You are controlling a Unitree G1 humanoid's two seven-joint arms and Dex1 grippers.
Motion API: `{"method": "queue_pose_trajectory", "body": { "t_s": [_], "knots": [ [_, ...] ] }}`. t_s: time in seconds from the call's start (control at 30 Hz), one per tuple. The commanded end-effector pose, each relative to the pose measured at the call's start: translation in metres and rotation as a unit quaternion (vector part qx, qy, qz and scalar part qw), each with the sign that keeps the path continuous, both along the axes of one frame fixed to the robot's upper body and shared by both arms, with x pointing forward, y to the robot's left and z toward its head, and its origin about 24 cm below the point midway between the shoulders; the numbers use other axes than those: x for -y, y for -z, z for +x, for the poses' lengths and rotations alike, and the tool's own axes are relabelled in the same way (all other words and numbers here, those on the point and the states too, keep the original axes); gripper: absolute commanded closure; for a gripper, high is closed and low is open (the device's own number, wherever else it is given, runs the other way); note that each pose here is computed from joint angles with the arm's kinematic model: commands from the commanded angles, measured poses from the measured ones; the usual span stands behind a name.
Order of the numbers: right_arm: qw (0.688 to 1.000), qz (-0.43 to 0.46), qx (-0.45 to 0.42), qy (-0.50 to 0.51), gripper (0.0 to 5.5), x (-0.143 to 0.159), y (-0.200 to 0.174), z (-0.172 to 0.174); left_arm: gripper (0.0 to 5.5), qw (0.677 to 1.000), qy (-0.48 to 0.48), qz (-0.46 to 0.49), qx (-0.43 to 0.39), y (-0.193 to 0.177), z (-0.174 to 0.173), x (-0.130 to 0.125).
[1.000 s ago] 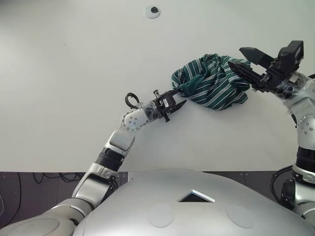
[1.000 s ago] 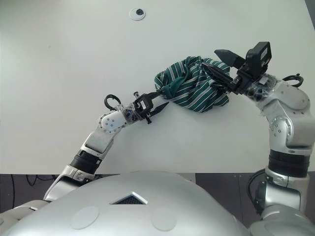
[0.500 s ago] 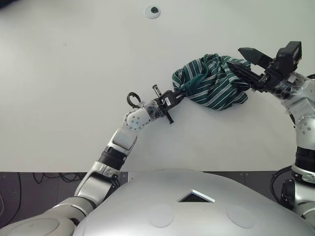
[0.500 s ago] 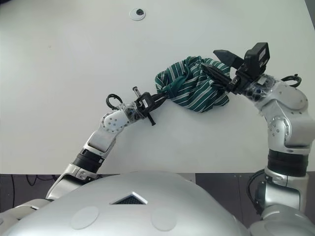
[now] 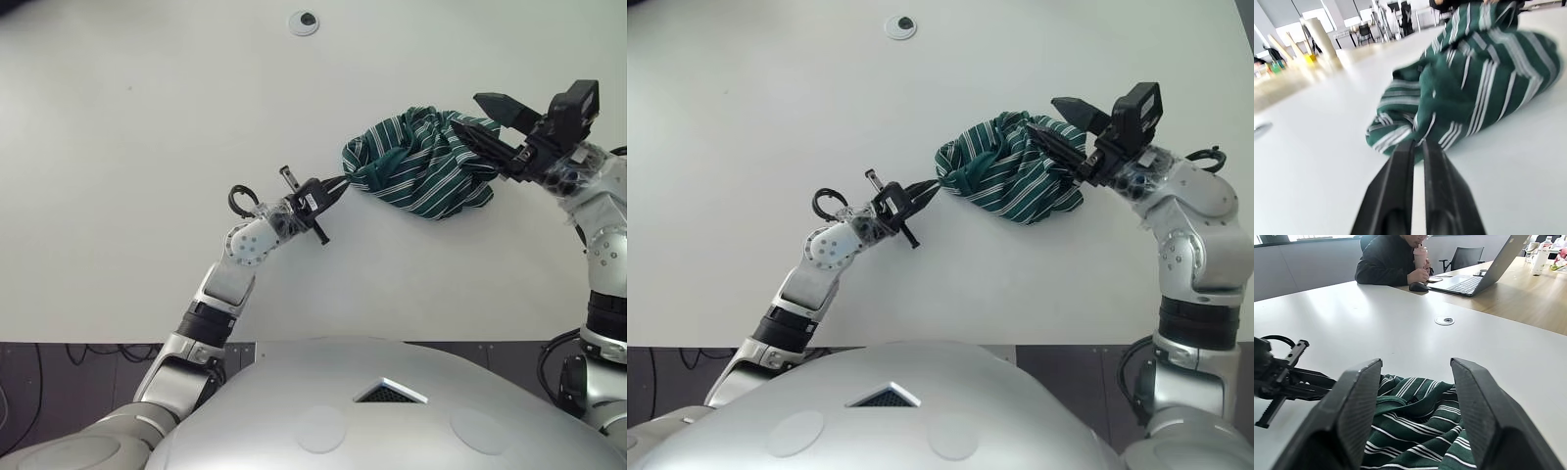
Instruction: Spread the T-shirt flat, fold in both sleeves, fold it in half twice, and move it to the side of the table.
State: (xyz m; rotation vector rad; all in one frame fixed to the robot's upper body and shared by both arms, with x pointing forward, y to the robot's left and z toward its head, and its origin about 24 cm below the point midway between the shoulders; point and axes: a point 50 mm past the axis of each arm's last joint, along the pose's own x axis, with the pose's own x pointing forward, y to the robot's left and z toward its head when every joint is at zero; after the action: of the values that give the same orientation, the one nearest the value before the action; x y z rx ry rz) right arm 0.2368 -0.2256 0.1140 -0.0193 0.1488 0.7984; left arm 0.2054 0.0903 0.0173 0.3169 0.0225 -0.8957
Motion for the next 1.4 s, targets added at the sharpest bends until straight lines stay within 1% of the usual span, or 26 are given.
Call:
{"method": "queue_pose_trajectory", "body": {
  "t_s": [0.03,0.2,0.3,0.37,0.5,0.8,1.33,1.4],
  "knots": [
    [1.000,0.002,0.008,0.001,2.92,-0.002,0.000,0.002,4.65,1.000,0.006,0.030,0.005,0.000,-0.014,-0.004],
    [1.000,0.000,0.007,0.003,2.92,-0.003,0.002,0.002,3.97,0.999,0.023,0.047,-0.015,0.009,-0.022,0.011],
    [1.000,-0.001,0.007,0.003,2.92,-0.003,0.003,0.001,3.55,0.998,0.024,0.064,-0.012,0.013,-0.019,0.019],
    [1.000,-0.003,0.006,0.001,2.92,-0.003,0.003,0.001,3.17,0.997,0.020,0.075,-0.008,0.013,-0.016,0.024],
    [1.000,-0.005,0.005,0.000,2.92,-0.004,0.004,0.000,3.17,0.996,0.011,0.090,-0.002,0.011,-0.009,0.029],
    [1.000,-0.003,0.004,-0.002,2.92,-0.008,0.007,0.002,3.17,0.993,-0.018,0.114,-0.011,0.025,0.006,0.032],
    [1.000,-0.003,0.004,-0.004,2.92,-0.008,0.008,0.002,5.48,0.992,-0.036,0.117,-0.009,0.028,0.009,0.028],
    [1.000,-0.003,0.004,-0.004,2.92,-0.008,0.008,0.002,5.49,0.993,-0.037,0.115,-0.007,0.027,0.009,0.028]
  ]
}}
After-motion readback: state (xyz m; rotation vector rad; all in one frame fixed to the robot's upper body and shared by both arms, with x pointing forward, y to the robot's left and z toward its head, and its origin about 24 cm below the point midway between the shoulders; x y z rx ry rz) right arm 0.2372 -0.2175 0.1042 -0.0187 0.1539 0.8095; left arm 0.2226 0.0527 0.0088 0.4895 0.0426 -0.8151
